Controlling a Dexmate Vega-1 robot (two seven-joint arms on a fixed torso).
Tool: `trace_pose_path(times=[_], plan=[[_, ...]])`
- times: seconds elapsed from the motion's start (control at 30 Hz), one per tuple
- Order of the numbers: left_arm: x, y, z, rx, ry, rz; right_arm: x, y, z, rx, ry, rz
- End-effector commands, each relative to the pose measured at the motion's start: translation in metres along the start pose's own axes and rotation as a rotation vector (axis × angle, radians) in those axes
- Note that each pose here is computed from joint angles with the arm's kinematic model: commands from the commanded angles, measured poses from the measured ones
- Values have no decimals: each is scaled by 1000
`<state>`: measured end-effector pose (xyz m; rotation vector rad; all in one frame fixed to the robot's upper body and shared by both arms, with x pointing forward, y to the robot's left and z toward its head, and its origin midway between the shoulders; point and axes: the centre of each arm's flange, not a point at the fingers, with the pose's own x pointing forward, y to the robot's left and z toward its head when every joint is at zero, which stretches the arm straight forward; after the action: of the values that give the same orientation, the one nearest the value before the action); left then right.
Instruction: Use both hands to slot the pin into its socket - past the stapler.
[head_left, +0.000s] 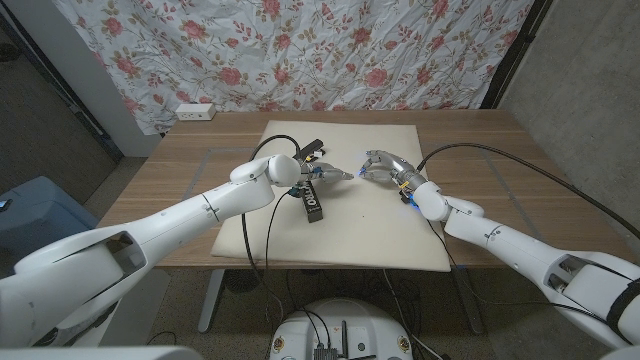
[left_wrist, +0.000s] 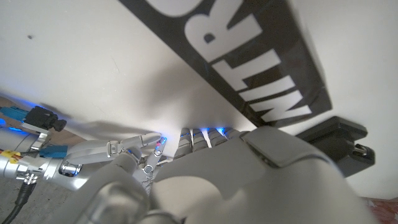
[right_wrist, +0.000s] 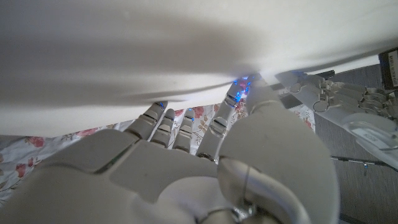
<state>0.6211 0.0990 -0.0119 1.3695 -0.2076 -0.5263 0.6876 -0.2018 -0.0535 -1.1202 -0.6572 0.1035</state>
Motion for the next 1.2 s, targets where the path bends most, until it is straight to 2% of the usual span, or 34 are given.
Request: trace_pose_path(times=[0.03,0.7,1.2], plan=[[3,0,-1,-3,-1,-8,3,-2,1,9,-15,-2],[6,4,-4,-2,-1,-14,7,-6,0,7,-55,38],[3,5,-1,9,-4,2,2,-11,0,-2,-73,44]])
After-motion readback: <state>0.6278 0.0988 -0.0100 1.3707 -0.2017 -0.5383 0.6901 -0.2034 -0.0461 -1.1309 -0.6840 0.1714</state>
